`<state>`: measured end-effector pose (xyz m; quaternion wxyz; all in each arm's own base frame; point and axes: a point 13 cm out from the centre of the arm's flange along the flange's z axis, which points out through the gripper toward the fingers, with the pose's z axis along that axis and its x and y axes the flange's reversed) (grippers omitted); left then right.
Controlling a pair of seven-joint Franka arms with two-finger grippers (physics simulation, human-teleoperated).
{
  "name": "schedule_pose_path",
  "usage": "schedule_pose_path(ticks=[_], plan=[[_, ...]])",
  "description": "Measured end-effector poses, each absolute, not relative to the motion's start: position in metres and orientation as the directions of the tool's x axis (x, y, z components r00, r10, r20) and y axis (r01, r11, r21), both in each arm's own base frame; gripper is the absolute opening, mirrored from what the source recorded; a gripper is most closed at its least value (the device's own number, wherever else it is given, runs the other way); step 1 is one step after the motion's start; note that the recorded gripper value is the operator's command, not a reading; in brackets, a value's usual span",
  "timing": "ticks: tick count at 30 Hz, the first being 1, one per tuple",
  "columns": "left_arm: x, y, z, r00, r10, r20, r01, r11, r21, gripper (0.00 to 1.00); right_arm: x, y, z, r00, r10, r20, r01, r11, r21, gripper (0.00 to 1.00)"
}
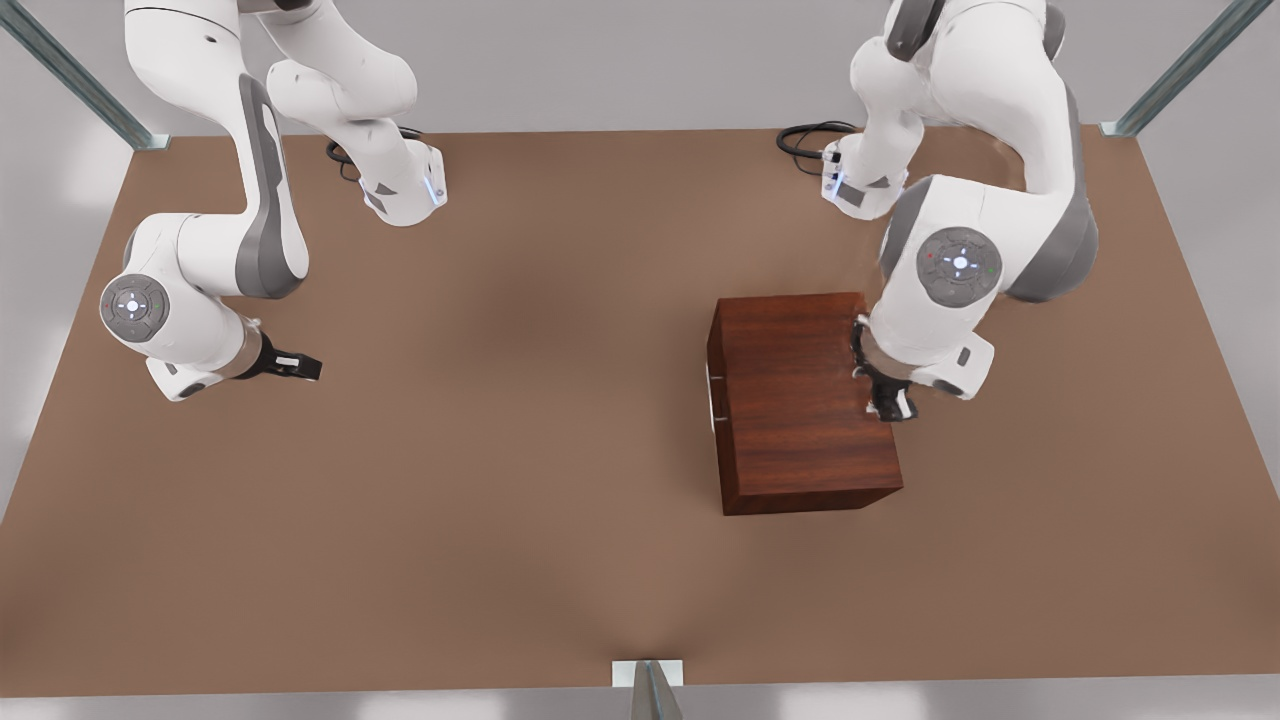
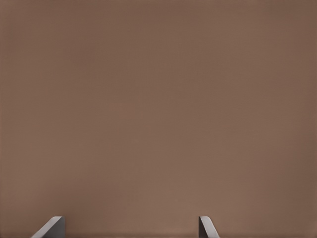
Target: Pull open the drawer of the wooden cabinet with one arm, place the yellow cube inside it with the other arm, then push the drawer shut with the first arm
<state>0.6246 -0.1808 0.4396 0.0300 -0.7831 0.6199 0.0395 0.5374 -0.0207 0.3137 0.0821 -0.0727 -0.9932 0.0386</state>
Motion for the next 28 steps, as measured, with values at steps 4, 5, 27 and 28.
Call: schedule_pose_path(ticks=[4,5,27,28], plan=[[0.597,-0.050,0.440,-0.005,-0.998,-0.058,-0.993,-0.001,0.115,1.00,0.538,-0.021,0.314,-0.977,0.145,0.158,0.133,0.987,-0.088,1.00],[0.586,-0.051,0.435,-0.100,-0.994,-0.037,-0.988,0.094,0.126,1.00,0.537,-0.021,0.314,-0.977,0.144,0.158,0.132,0.987,-0.088,1.00],[0.613,-0.061,0.447,-0.946,-0.323,0.015,-0.323,0.946,0.014,1.00,0.537,-0.021,0.313,-0.979,0.129,0.161,0.116,0.990,-0.085,1.00],[0.613,-0.061,0.448,-0.954,-0.298,0.015,-0.298,0.955,0.014,1.00,0.537,-0.021,0.313,-0.979,0.128,0.161,0.116,0.990,-0.085,1.00]])
